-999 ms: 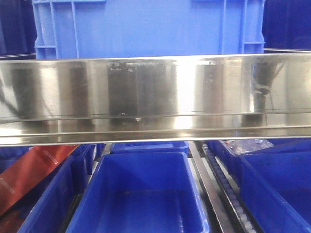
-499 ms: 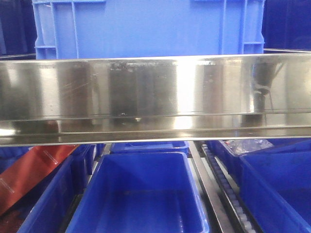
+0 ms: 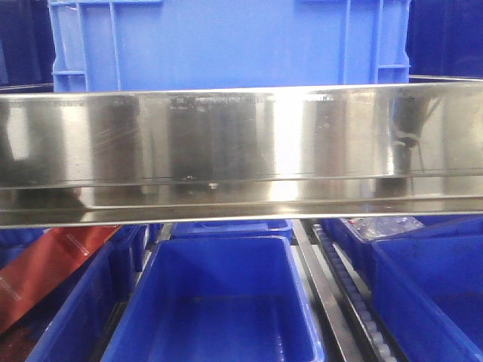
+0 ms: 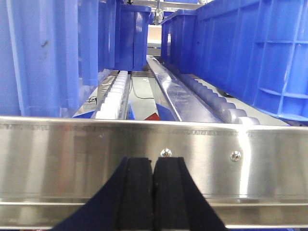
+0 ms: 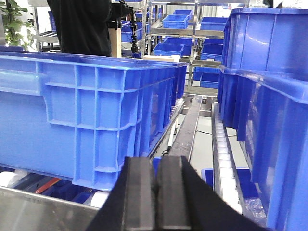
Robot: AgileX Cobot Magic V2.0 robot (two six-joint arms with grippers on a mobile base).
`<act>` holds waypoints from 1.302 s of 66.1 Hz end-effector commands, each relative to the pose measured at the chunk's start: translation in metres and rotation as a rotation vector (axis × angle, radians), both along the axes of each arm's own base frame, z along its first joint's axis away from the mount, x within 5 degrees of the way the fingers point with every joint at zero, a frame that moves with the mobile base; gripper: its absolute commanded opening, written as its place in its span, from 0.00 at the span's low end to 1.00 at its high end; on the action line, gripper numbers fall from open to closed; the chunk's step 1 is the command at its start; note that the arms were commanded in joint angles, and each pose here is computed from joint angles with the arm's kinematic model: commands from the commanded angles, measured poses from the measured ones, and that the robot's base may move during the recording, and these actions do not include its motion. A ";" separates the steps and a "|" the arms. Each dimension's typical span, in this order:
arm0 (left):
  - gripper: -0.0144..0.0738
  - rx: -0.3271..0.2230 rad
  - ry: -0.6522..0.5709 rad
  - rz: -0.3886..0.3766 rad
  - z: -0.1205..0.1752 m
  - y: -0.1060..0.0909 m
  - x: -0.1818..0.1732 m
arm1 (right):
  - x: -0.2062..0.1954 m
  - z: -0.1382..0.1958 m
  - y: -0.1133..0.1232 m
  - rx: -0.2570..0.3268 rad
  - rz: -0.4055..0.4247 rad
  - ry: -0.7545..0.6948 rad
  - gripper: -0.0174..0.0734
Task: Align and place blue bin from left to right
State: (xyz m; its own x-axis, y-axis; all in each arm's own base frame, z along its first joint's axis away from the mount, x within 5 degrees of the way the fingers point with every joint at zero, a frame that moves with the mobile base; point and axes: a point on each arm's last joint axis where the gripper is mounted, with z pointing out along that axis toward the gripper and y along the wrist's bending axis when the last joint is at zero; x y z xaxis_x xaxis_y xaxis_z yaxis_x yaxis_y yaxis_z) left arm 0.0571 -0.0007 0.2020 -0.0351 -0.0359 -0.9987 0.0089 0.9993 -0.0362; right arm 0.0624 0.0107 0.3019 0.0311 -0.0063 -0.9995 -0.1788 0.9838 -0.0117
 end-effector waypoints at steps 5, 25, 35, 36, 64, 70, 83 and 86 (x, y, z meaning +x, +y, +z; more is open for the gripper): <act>0.04 -0.006 -0.037 0.004 0.003 0.000 -0.001 | -0.001 0.002 0.000 -0.012 -0.004 -0.031 0.12; 0.04 -0.006 -0.037 0.004 0.003 0.000 -0.001 | -0.001 0.002 0.000 -0.012 -0.004 -0.031 0.12; 0.04 -0.006 -0.037 0.004 0.003 0.000 -0.001 | -0.001 0.002 -0.001 -0.012 -0.010 -0.031 0.12; 0.04 -0.006 -0.037 0.004 0.003 0.000 -0.001 | -0.001 0.002 -0.001 -0.010 -0.013 -0.030 0.12; 0.04 -0.006 -0.039 0.004 0.004 0.000 -0.001 | -0.002 -0.040 -0.017 0.050 -0.291 0.037 0.12; 0.04 -0.006 -0.039 0.004 0.004 0.000 -0.001 | -0.004 -0.059 -0.019 0.057 -0.315 0.030 0.12; 0.04 -0.006 -0.039 0.004 0.004 0.000 -0.001 | -0.007 -0.093 -0.020 0.066 -0.336 -0.010 0.12; 0.04 -0.006 -0.039 0.004 0.004 0.000 -0.001 | -0.007 -0.095 -0.019 0.068 -0.335 0.008 0.12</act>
State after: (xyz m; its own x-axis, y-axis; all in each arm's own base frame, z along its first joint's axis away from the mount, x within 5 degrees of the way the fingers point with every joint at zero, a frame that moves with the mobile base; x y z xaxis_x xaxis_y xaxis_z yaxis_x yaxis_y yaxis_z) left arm 0.0571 -0.0007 0.2027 -0.0275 -0.0360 -0.9990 0.0089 0.9993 -0.0362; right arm 0.0568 -0.0084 0.2061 -0.0137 0.0621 -0.9980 0.1505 0.9868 0.0594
